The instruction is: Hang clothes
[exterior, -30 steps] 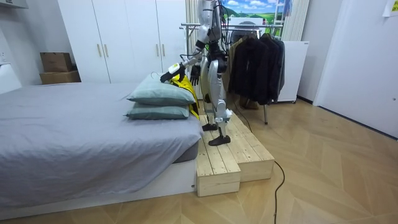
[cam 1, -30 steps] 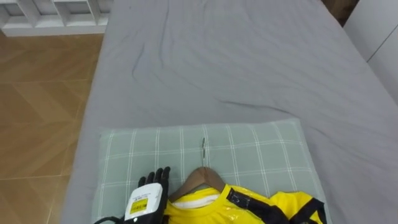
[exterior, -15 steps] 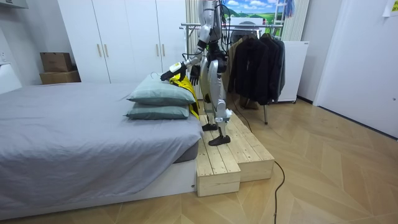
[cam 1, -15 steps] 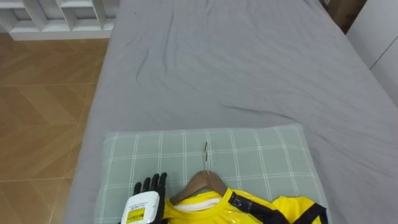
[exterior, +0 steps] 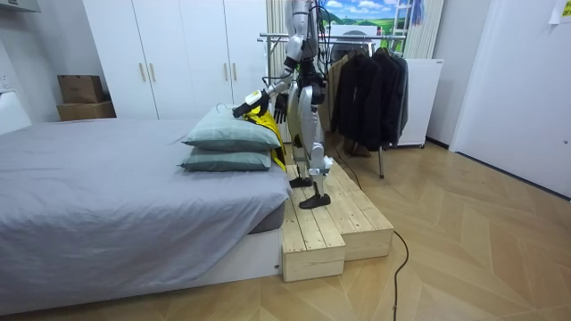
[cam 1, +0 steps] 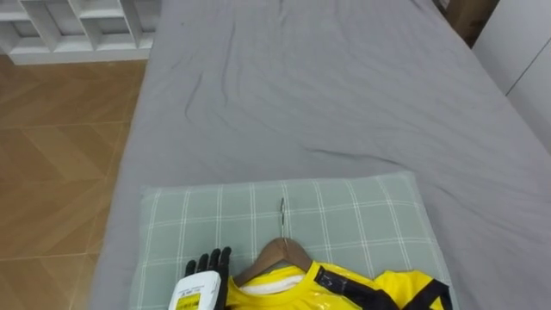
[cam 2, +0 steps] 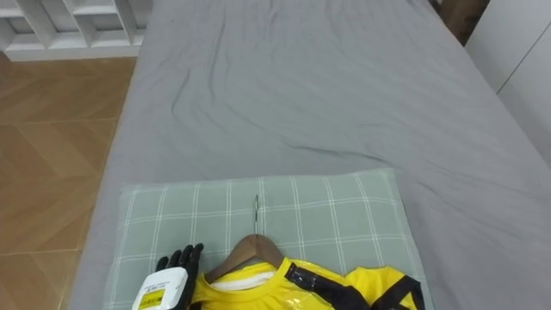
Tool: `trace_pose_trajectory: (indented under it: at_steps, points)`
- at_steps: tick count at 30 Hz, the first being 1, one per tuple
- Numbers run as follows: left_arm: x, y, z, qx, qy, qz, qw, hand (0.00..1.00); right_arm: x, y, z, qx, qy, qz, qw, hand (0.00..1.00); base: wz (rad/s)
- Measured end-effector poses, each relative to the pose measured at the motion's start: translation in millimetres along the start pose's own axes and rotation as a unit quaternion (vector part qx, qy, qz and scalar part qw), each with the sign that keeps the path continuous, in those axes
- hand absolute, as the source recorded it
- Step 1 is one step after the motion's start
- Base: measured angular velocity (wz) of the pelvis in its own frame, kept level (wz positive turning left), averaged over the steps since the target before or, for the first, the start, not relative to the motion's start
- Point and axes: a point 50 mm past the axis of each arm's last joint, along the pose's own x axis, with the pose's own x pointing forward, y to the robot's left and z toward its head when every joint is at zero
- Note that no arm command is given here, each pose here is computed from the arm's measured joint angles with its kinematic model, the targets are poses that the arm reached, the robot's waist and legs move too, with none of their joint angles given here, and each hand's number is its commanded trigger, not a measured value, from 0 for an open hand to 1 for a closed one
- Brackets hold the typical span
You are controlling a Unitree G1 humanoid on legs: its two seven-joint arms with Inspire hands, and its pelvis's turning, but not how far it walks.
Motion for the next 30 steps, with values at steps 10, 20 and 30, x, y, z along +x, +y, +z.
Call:
trace_pose_trajectory:
  at_steps: [10,20,30]
  points:
    - [-4.9,-8.6,-4,0.002,0.01,-0.048,0.999,0.0,-1,0,-6,-0.002,0.007,0.002,1.0,0.0,-0.04]
    - [-5.2,-13.5,-7,-0.001,0.019,-0.112,0.994,0.0,-1,2,-6,-0.003,0.005,0.021,1.0,0.0,-0.01]
    - [-7.6,-17.4,-13,0.011,0.031,-0.149,0.988,1.0,-2,0,-15,0.01,0.019,0.014,1.0,0.0,-0.04]
